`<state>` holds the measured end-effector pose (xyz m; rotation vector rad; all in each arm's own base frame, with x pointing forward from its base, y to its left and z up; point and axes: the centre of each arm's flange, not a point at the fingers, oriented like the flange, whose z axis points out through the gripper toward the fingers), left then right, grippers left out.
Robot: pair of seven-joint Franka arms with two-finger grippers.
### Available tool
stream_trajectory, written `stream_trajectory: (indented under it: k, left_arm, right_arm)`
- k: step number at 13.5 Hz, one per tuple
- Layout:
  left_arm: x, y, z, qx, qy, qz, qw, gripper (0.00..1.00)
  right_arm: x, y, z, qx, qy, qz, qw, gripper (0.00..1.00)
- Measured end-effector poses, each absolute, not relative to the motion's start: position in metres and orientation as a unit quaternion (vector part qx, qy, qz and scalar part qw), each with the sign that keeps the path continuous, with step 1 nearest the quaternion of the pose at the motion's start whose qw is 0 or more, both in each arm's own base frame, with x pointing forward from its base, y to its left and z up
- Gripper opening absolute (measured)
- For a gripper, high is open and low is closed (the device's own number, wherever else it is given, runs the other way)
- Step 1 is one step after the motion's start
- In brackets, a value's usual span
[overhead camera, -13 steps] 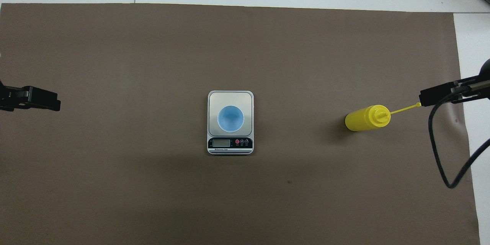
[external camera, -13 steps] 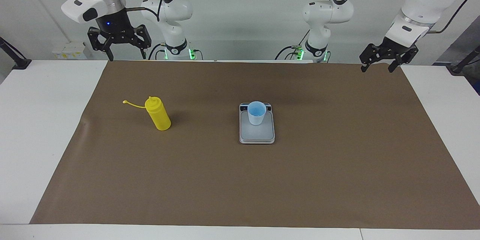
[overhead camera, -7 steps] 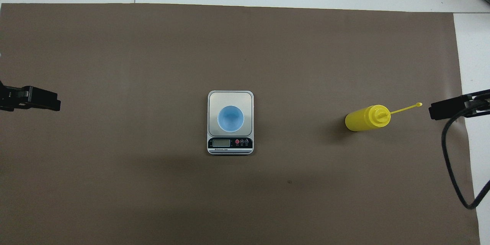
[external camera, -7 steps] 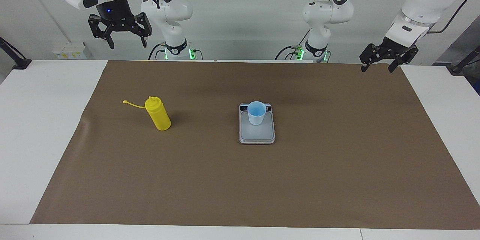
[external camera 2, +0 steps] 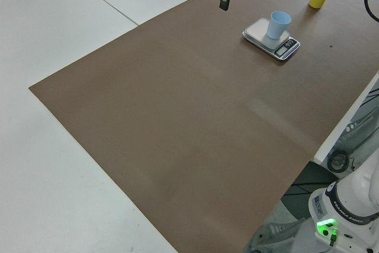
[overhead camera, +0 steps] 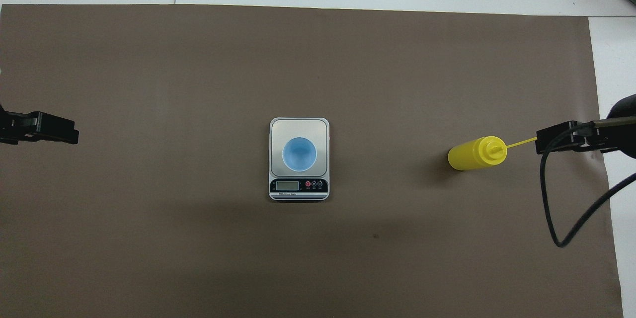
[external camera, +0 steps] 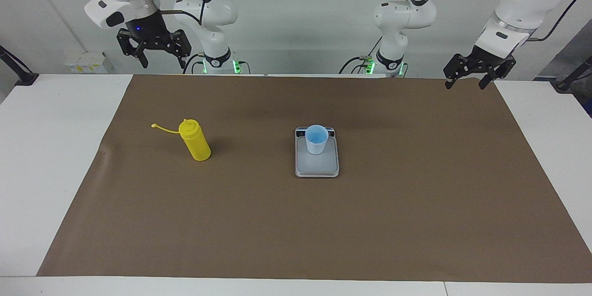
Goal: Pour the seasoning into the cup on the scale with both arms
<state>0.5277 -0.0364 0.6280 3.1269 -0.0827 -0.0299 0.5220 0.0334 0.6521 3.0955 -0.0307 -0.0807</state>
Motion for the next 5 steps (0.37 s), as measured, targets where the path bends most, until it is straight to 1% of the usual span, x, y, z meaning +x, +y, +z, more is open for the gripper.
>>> stream_trajectory:
  k: [2,5]
  left_arm:
    - [0.5277,-0.0364,0.628,1.0,-0.026,-0.01,0.007,1.0]
    - [0.5277,-0.0364,0.628,1.0,-0.026,-0.01,0.007,1.0]
  right_arm:
    - [0.517,0.0332,0.6452,0.999,-0.014,-0.028,0.023,1.0]
    - [0.5107,0.0321,0.6492,0.999,-0.016,-0.025,0.022,1.0]
